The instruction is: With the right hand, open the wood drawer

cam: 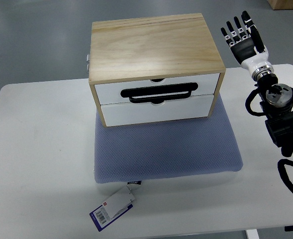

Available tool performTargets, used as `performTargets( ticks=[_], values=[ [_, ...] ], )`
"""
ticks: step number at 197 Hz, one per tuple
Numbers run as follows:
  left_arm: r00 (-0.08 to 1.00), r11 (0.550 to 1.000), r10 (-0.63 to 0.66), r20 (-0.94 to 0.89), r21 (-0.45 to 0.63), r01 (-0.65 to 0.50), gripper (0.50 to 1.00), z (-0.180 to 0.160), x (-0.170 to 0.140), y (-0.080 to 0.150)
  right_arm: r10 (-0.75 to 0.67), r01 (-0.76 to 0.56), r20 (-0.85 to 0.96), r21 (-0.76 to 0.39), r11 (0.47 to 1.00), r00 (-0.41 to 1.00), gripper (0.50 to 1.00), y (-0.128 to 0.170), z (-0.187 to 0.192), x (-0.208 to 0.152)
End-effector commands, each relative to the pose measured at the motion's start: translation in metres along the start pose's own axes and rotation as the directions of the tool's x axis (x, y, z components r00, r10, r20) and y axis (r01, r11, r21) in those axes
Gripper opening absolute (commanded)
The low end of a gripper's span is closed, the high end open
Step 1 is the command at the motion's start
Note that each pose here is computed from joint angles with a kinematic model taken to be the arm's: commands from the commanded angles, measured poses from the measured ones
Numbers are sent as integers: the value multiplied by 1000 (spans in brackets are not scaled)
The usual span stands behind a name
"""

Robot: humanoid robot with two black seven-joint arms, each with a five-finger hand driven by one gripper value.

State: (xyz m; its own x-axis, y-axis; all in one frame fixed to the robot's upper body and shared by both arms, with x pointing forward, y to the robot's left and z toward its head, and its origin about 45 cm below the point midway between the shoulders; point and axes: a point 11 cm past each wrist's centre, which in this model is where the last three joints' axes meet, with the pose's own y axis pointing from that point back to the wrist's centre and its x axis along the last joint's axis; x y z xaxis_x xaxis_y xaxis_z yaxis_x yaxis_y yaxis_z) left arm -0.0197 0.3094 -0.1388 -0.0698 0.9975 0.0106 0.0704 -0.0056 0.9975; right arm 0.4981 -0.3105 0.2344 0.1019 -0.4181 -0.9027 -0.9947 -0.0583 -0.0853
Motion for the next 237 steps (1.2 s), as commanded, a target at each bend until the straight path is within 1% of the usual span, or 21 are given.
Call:
performTargets(
  ticks=[1, 51, 83, 93, 94, 97, 134, 147, 149, 158, 168, 169, 171, 173, 183, 199, 201, 210, 216, 231, 237],
  values=[
    [1000, 1000, 0, 0, 0, 0, 1000, 0, 0, 0, 0, 0, 0, 1, 1000, 1000, 946, 0, 0, 0],
    [1000, 1000, 0, -2, 1, 0, 1000, 0, 0, 0, -6, 6, -13, -2, 1000, 1000, 946, -1, -4, -2],
    [1000, 1000, 0, 0, 1, 0, 1000, 0, 0, 0, -72, 64, -187, -45, 997, 980, 946, -21, -33, -39],
    [1000, 1000, 0, 0, 1, 0, 1000, 0, 0, 0, -72, 64, -188, -45, 997, 980, 946, -21, -33, -39],
    [1000, 1000, -2, 0, 1, 2, 1000, 0, 0, 0, -99, 87, -256, -57, 995, 962, 946, -27, -47, -55],
    [1000, 1000, 0, 0, 1, 0, 1000, 0, 0, 0, -113, 97, -290, -68, 993, 950, 946, -30, -51, -63],
    [1000, 1000, -3, 2, 0, 3, 1000, 1, -1, 0, -246, 182, -558, -169, 969, 792, 946, -51, -85, -141],
    [1000, 1000, -3, 4, -1, 3, 1000, 2, -1, 0, -322, 202, -672, -253, 946, 667, 946, -58, -84, -184],
    [1000, 1000, -3, 4, -1, 3, 1000, 2, -1, 0, -322, 202, -672, -253, 946, 666, 946, -58, -84, -184],
    [1000, 1000, -3, 4, -3, 3, 1000, 2, -1, 0, -391, 204, -742, -334, 920, 544, 946, -61, -73, -213],
    [1000, 1000, -3, 4, -3, 3, 1000, 2, -1, 0, -391, 204, -743, -335, 920, 544, 946, -61, -73, -213],
    [1000, 1000, -6, 6, -4, 6, 1000, 3, -2, 0, -460, 191, -794, -419, 888, 398, 946, -59, -62, -239],
    [1000, 1000, -6, 5, -3, 6, 1000, 2, -2, 0, -479, 188, -801, -440, 878, 359, 946, -58, -59, -245],
    [1000, 1000, -6, 5, -3, 6, 1000, 2, -2, 0, -479, 188, -801, -440, 878, 359, 946, -58, -59, -245],
    [1000, 1000, -8, 3, -3, 8, 1000, 3, -2, 0, -549, 162, -813, -525, 835, 194, 946, -53, -45, -269],
    [1000, 1000, -8, 3, -5, 8, 1000, 3, -2, 0, -634, 83, -771, -636, 767, -60, 946, -42, -17, -302],
    [1000, 1000, -8, 3, -5, 8, 1000, 3, -2, 0, -634, 83, -771, -637, 767, -60, 946, -42, -17, -302],
    [1000, 1000, -8, 3, -5, 8, 1000, 3, -2, 0, -670, 25, -716, -687, 727, -195, 946, -33, 2, -321],
    [1000, 1000, -8, 3, -5, 8, 1000, 3, -2, 0, -685, 0, -689, -705, 709, -239, 946, -30, 9, -327],
    [1000, 1000, -8, 3, -5, 8, 1000, 3, -2, 0, -746, -119, -540, -774, 622, -388, 946, -8, 39, -350],
    [1000, 1000, -8, 3, -3, 8, 1000, 3, -2, 0, -753, -165, -493, -779, 605, -436, 946, -1, 49, -356]
  ],
)
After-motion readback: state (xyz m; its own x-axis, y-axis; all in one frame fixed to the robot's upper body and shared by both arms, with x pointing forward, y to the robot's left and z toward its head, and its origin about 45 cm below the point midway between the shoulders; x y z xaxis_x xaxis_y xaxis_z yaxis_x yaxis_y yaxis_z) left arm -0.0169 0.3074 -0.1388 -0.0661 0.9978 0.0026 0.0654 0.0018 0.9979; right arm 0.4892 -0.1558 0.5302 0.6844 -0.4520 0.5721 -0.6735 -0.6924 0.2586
